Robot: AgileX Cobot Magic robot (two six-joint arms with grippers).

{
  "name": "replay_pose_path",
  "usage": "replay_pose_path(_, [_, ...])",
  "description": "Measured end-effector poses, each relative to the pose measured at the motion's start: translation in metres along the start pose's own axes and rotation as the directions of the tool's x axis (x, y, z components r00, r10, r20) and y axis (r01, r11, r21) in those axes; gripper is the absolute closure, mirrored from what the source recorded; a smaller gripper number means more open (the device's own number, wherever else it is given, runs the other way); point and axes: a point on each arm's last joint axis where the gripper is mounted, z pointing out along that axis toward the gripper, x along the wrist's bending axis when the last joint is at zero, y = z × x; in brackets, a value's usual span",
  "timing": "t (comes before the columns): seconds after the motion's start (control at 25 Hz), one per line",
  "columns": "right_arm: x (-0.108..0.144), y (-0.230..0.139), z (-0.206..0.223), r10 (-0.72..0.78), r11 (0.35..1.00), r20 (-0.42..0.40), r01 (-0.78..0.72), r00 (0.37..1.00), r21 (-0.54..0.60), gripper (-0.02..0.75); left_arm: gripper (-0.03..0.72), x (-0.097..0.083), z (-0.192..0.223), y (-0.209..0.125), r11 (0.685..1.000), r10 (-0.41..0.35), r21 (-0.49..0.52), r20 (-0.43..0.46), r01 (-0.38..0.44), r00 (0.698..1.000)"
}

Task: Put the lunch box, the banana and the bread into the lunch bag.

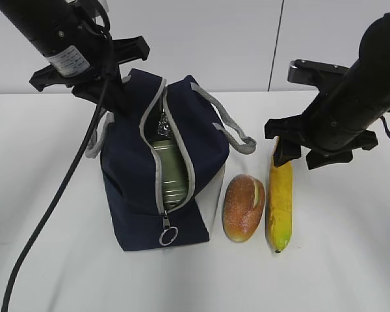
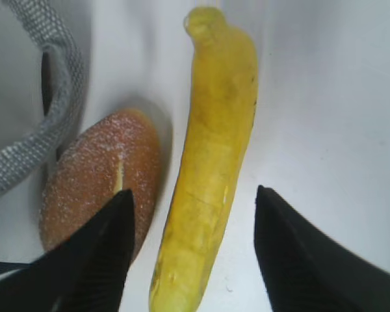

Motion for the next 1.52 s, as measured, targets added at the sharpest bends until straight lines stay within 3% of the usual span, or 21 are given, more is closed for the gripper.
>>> replay_pose_path(0.2, [0.001,0.002,0.002,0.031,0.999,-0.014,-0.032,0.999,-0.023,0.155,0.688,0.0,0.0,0.0,1.0,0.0,0.0,0.0,0.0,1.0])
replay_pose_path(0.32, [-0.001,-0.001,0.015,0.045,0.999,-0.002,-0.044,0.999,0.019,0.126,0.688,0.0,0.0,0.0,1.0,0.0,0.0,0.0,0.0,1.0])
replay_pose_path(0.64, [-0.005,-0.006,0.043,0.07,0.993,0.025,-0.072,0.997,0.097,0.146,0.688,0.0,0.0,0.0,1.0,0.0,0.0,0.0,0.0,1.0])
replay_pose_path(1.08, [-0.024,0.002,0.043,0.138,0.988,0.038,-0.14,0.99,0.069,0.148,0.688,0.0,0.0,0.0,1.0,0.0,0.0,0.0,0.0,1.0])
replay_pose_path(1.52, [-0.018,0.017,0.057,0.124,0.986,0.012,-0.125,0.992,0.107,0.15,0.688,0.0,0.0,0.0,1.0,0.0,0.0,0.0,0.0,1.0])
